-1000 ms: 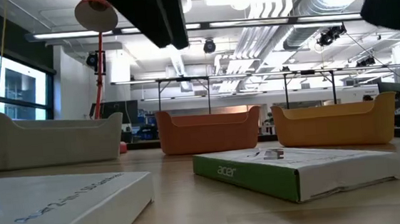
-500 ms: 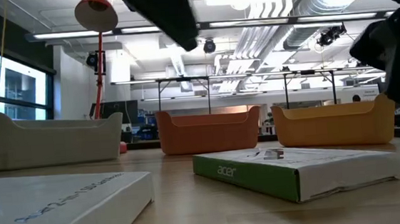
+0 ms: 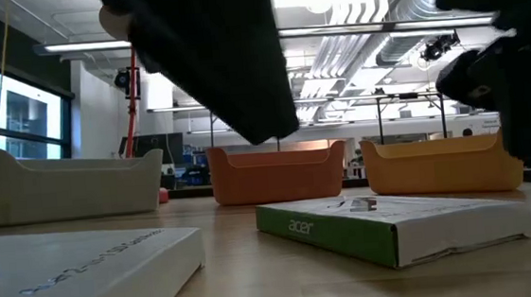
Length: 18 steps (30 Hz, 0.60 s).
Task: Pick and place items into bin
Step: Put the right white box into the yellow bin
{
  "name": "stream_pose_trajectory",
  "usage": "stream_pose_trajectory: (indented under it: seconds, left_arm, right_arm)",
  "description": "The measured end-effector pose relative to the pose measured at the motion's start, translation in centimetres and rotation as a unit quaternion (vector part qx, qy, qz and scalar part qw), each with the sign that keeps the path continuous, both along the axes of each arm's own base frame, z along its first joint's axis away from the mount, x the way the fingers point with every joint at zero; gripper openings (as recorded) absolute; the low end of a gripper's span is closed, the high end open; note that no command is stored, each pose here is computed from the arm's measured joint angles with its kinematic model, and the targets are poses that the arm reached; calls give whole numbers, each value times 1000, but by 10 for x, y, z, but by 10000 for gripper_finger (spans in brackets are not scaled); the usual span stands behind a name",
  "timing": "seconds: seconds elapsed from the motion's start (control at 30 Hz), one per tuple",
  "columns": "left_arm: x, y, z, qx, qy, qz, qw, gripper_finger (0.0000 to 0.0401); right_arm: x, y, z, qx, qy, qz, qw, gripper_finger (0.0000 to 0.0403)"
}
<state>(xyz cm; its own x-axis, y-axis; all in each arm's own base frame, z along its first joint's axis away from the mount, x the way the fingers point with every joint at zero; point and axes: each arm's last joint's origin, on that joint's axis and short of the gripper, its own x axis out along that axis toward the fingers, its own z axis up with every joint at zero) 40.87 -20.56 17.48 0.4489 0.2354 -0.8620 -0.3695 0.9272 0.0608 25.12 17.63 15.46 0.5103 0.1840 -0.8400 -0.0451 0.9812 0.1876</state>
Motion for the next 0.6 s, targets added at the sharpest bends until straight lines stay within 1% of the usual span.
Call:
stream_pose_trajectory:
  seconds: [0.03, 0.1, 0.17, 0.23, 0.3, 0.37, 0.5, 0.6]
  left_arm:
    - [-1, -3, -2, -2, -3, 7, 1000, 172]
    - [-8, -6, -4, 11, 10, 20, 1000, 172]
    - [-11, -7, -4, 21, 12, 32, 999, 172]
    - [-16, -7, -5, 32, 30, 39, 998, 172]
    - [-17, -6, -5, 35, 33, 42, 998, 172]
    - [-17, -4, -5, 47, 28, 46, 997, 172]
    - [-14, 1, -5, 58, 24, 50, 997, 172]
    - [-11, 2, -10, 48, 17, 41, 998, 172]
  right_arm:
    - [0, -2, -2, 9, 2, -9, 1000, 124]
    - [-3, -8, -7, 29, 7, -31, 999, 124]
    - [-8, -12, -14, 61, 2, -60, 996, 124]
    - [-14, -17, -23, 108, -3, -95, 990, 124]
    - [-22, -22, -32, 158, -10, -130, 979, 124]
    - [-29, -27, -36, 214, -34, -160, 963, 124]
    - [-41, -36, -39, 321, -82, -208, 920, 124]
    - [-46, -40, -38, 377, -108, -222, 893, 124]
